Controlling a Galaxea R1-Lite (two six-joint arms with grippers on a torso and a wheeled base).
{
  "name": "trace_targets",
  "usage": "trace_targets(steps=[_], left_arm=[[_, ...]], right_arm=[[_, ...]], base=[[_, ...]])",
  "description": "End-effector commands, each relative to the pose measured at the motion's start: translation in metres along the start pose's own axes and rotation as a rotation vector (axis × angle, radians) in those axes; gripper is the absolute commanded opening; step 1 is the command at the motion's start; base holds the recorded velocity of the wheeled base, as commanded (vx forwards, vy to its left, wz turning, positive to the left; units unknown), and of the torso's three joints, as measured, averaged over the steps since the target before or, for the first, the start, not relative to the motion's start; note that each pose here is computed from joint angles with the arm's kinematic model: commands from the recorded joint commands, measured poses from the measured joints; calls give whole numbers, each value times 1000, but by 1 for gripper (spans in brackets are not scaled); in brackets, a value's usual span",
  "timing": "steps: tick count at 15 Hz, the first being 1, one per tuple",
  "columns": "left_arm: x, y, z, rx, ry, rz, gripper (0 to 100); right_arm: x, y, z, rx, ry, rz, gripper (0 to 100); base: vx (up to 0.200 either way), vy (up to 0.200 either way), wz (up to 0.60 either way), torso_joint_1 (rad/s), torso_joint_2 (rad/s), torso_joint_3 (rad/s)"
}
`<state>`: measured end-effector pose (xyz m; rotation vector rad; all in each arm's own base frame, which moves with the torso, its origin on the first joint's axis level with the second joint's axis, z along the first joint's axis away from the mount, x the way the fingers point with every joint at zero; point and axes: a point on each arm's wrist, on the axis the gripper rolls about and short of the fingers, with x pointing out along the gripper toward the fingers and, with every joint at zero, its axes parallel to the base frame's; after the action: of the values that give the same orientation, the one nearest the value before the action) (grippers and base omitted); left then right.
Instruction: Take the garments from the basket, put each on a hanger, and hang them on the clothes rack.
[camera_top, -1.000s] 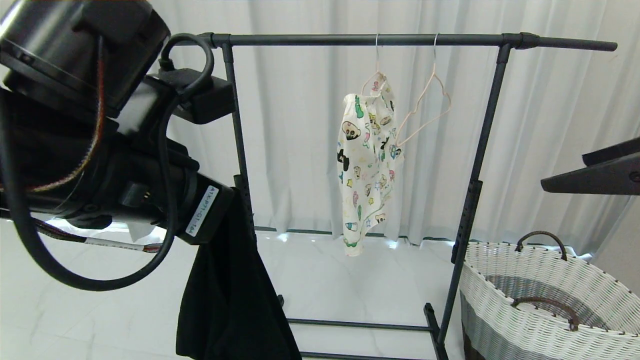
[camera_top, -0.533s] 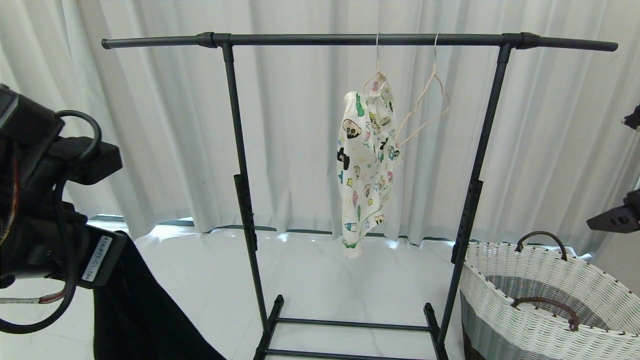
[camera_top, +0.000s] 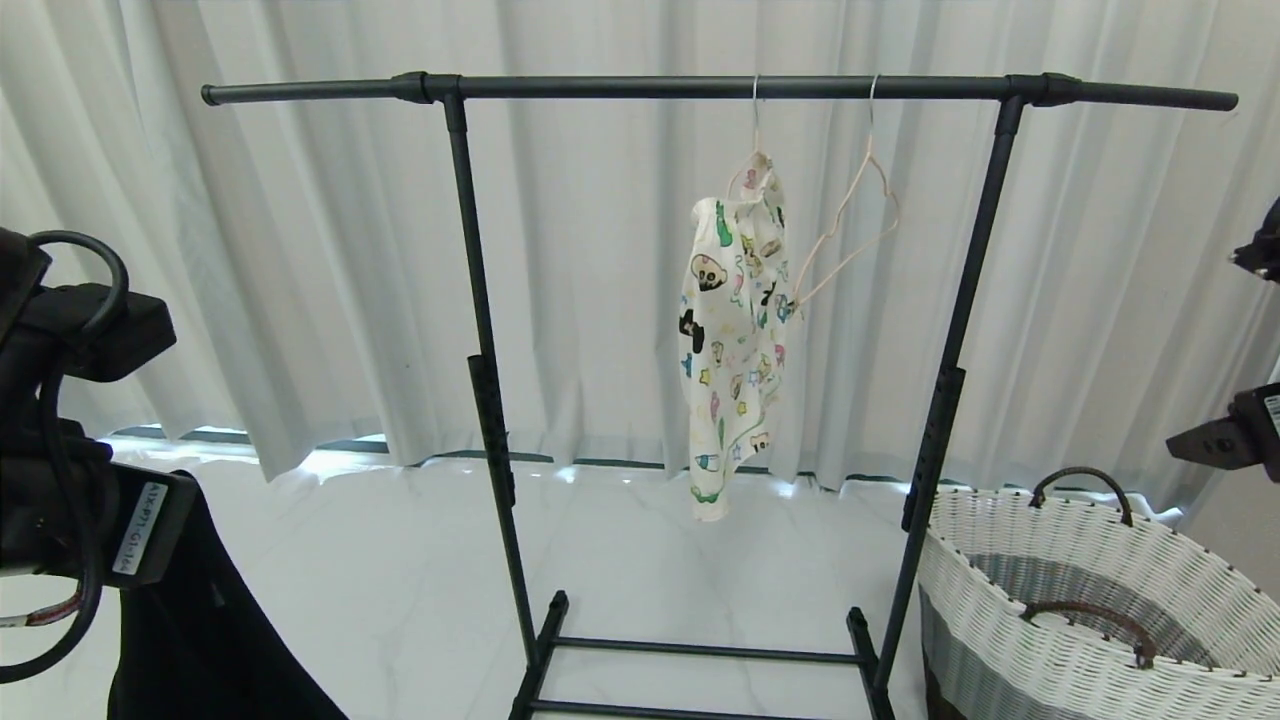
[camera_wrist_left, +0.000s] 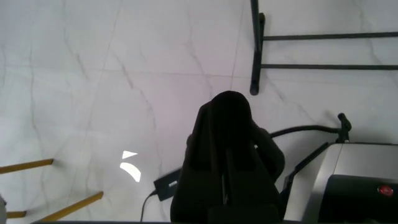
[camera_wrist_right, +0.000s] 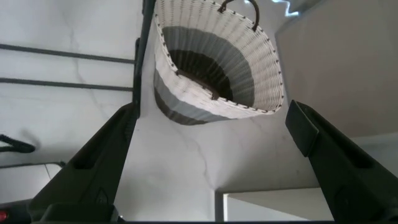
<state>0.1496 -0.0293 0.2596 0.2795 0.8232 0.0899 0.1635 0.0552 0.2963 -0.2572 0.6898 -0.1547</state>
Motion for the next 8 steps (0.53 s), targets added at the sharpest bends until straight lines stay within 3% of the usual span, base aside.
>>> trace_targets(steps=[1,8], left_arm=[[-4,1,-2,-3,-13,0,0],[-6,2,-3,-5,-21,-1,0]], right_arm=[[0,0,2,18,-20,5,100],[0,3,19,120,-153,72,100]], base=[[0,0,0,183,-476,-271],[0,0,0,180,-476,-288]])
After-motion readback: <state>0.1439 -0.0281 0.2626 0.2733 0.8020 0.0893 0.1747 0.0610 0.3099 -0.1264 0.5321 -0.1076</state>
